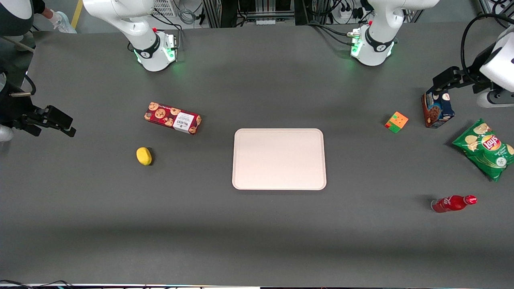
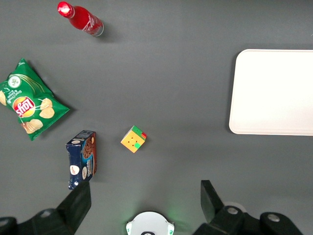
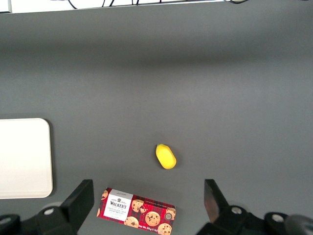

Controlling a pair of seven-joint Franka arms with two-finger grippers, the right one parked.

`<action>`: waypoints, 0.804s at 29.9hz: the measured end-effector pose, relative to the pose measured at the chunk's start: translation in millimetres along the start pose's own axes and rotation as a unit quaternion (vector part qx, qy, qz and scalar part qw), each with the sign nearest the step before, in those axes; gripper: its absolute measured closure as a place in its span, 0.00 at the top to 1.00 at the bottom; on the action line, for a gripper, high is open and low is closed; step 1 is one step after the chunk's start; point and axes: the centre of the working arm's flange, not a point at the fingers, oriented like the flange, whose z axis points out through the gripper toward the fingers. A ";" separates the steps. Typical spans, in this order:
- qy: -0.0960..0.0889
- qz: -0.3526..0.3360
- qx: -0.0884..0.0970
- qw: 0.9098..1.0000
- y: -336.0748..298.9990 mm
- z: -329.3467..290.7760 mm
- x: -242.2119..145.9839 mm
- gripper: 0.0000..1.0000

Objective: Place cookie box on tray

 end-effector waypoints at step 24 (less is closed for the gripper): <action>-0.051 0.044 -0.004 0.998 -256.1 59.7 -76.1 1.00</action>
